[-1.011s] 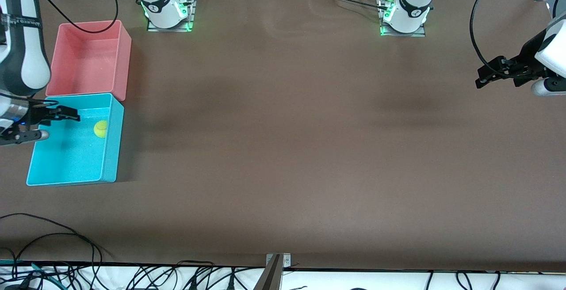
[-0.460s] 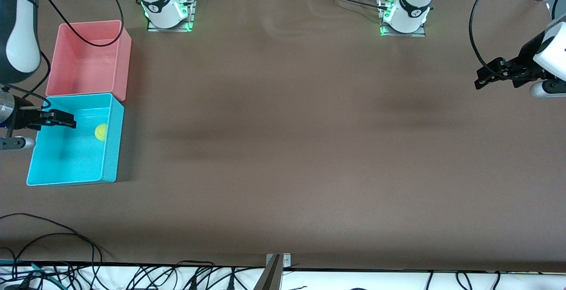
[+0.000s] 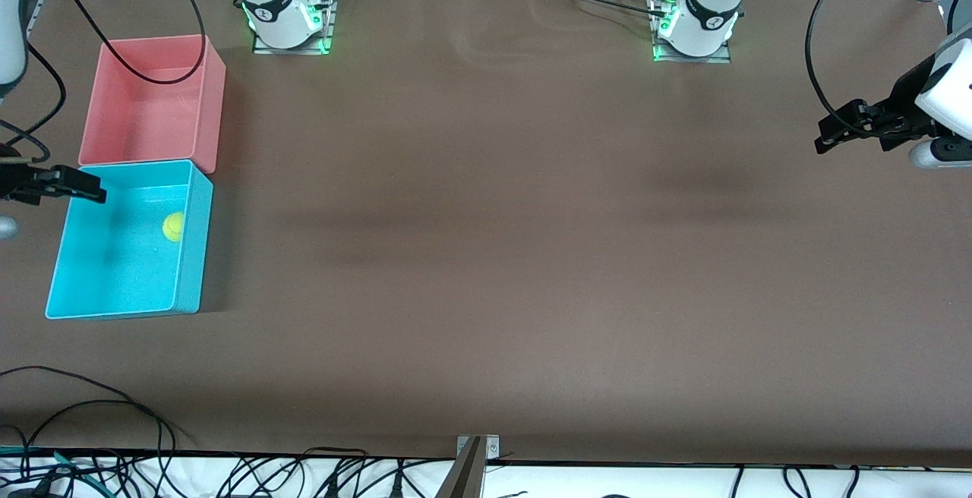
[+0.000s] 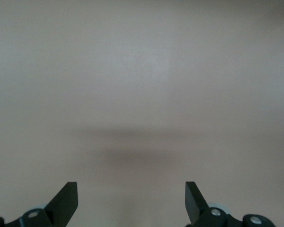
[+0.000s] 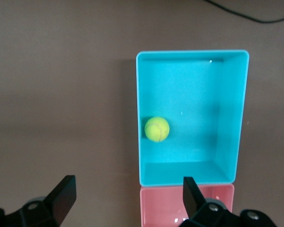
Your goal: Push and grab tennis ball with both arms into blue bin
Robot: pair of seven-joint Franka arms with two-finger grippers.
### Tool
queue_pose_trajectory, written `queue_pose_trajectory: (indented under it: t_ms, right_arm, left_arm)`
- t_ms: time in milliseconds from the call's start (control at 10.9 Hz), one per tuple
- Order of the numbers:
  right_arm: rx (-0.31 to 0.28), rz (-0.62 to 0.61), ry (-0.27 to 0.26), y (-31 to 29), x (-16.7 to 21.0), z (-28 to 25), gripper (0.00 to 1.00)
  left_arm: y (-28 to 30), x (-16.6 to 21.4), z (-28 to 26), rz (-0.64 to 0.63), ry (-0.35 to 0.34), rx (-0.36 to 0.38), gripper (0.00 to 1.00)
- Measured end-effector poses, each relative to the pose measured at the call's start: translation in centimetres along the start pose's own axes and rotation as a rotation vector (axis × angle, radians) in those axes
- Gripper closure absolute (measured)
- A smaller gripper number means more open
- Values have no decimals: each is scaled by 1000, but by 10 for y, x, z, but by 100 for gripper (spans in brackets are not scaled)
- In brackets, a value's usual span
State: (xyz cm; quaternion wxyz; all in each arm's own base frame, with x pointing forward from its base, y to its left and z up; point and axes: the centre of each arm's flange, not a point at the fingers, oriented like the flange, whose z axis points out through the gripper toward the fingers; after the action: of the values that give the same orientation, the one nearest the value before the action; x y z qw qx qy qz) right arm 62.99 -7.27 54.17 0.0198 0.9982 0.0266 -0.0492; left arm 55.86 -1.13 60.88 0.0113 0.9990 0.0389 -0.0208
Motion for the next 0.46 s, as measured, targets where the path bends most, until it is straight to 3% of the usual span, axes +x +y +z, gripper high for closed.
queue_pose_trajectory:
  t_ms: [184,460]
  right_arm:
    - [15,0,-64,-2,-13,-7,0]
    - [12,-8,-43,-7,-17,-32,0]
  left_arm:
    - [0,0,0,0,0,0,0]
    - [0,0,0,1,0,0,0]
